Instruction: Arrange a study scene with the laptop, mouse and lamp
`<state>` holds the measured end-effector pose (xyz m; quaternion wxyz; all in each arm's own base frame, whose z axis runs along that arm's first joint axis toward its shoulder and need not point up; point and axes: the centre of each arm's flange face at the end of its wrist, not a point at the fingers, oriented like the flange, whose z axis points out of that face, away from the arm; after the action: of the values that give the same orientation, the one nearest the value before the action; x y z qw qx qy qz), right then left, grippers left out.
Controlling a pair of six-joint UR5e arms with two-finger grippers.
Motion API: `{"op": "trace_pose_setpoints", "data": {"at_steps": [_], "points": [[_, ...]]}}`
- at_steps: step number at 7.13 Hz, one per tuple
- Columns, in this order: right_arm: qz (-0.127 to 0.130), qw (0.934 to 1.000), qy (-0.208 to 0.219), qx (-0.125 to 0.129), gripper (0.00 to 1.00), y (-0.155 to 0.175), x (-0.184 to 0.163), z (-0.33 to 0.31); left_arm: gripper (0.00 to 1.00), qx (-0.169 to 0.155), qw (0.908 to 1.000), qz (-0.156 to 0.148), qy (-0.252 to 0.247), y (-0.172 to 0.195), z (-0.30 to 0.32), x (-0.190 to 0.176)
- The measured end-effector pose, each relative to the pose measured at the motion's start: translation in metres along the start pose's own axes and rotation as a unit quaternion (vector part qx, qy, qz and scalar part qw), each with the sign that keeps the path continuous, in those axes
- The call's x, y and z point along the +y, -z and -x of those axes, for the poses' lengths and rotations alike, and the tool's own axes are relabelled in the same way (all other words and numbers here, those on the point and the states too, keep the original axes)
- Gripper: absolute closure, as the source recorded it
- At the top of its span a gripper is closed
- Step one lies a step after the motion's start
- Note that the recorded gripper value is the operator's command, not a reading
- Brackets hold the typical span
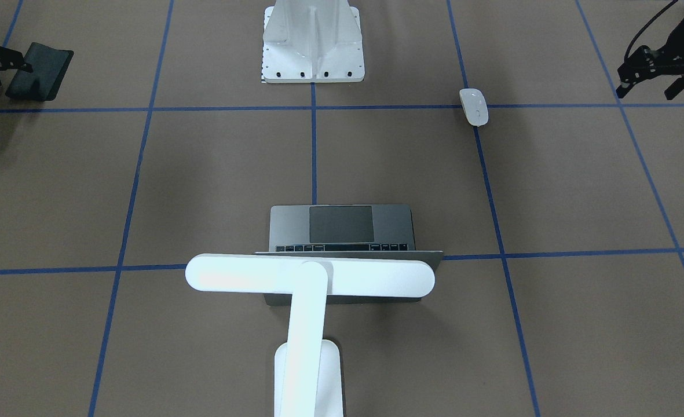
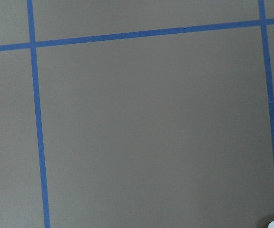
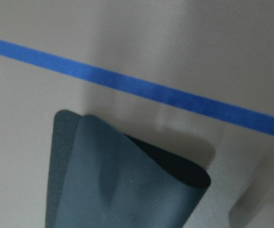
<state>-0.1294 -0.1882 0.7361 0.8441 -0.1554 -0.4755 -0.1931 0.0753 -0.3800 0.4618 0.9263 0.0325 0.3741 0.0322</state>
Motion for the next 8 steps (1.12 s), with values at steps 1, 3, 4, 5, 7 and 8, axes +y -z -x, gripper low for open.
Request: {"op": "trace_pose_setpoints", "data": {"at_steps": [1,3,4,5,7,8], "points": [[0.0,1.0,0.001,-0.001,0.0,-0.0001,-0.0018,0.0014,0.0,0.0,1.0,0.0,0.0,0.0001,0.0001,0.0],[0.0,1.0,0.003,-0.004,0.01,-0.0002,-0.005,0.0045,0.0,0.0,1.0,0.0,0.001,0.0004,0.0003,-0.0001],[0.0,1.0,0.004,-0.006,0.02,-0.0001,-0.0056,0.0055,0.0,0.0,1.0,0.0,0.001,0.0004,0.0006,-0.0002],[0.0,1.0,0.006,-0.007,0.09,0.0002,-0.0059,0.0064,0.0,0.0,1.0,0.0,0.001,0.0003,0.0009,-0.0002],[0.0,0.9999,0.009,-0.01,0.29,0.0005,-0.0056,0.0071,0.0,0.0,1.0,-0.001,0.002,0.0008,0.0012,-0.0003],[0.0,0.9999,0.01,-0.011,0.29,0.0005,-0.0053,0.0069,0.0,0.0,1.0,-0.001,0.002,0.0009,0.0013,-0.0003]]}}
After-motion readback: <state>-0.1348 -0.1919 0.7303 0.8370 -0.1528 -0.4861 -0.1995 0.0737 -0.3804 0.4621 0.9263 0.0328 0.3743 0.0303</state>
